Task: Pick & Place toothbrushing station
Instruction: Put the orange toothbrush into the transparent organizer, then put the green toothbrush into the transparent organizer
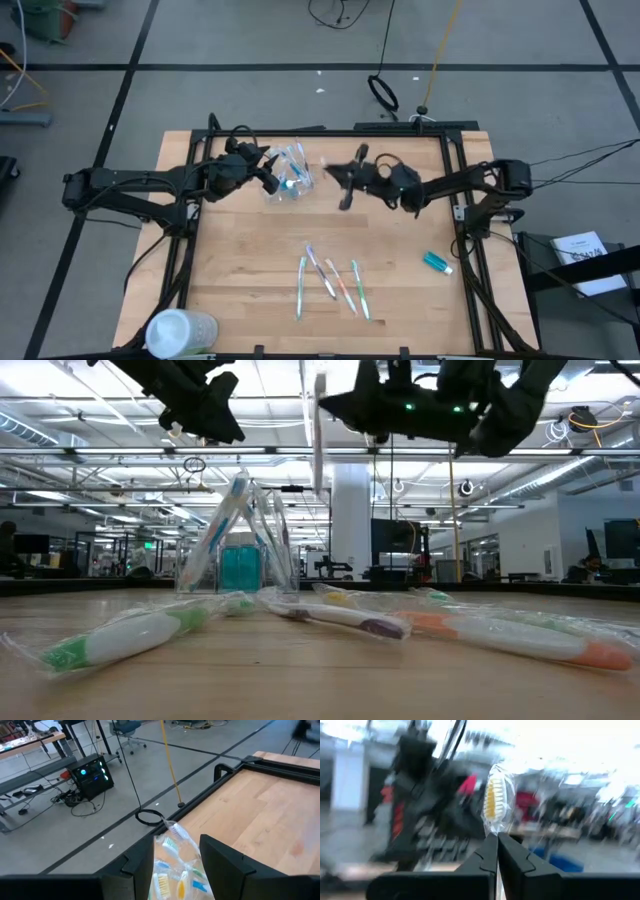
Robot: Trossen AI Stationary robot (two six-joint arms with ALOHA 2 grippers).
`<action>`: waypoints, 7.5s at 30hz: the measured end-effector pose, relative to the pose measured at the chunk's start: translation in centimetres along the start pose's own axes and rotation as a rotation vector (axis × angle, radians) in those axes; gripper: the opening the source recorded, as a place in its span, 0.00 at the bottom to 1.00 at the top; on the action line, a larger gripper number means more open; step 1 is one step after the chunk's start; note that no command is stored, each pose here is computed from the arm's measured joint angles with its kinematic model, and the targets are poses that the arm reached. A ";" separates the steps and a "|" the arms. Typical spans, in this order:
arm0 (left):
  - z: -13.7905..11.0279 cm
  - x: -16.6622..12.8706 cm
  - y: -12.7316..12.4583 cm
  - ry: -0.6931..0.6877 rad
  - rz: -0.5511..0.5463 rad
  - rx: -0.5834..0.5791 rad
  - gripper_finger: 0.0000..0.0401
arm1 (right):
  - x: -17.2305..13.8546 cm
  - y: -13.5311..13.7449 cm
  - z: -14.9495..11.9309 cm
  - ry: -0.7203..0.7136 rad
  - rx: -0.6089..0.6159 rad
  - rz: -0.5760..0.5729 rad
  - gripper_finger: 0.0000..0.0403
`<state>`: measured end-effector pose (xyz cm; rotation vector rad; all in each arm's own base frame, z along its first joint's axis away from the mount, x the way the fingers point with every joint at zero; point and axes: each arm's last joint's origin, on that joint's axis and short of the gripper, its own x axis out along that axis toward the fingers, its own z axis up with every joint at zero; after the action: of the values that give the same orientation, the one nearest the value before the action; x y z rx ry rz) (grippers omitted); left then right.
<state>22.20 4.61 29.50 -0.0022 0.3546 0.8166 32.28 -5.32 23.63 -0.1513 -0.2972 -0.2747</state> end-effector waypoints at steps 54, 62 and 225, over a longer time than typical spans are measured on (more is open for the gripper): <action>-1.8 -0.3 -0.1 0.169 -0.046 -0.184 0.41 | 4.7 -1.6 -9.6 0.371 -0.088 -0.152 0.34; -1.9 -0.7 -0.6 0.174 -0.072 -0.190 0.41 | 2.9 -0.7 -4.9 0.694 -0.194 -0.036 0.39; -9.0 1.8 -2.5 0.010 0.260 -0.316 0.03 | -5.9 0.7 2.7 0.746 0.095 -0.026 0.36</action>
<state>22.36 2.98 20.15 -0.2595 0.2346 1.1243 26.39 -2.69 24.28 0.0541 0.4276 -0.3229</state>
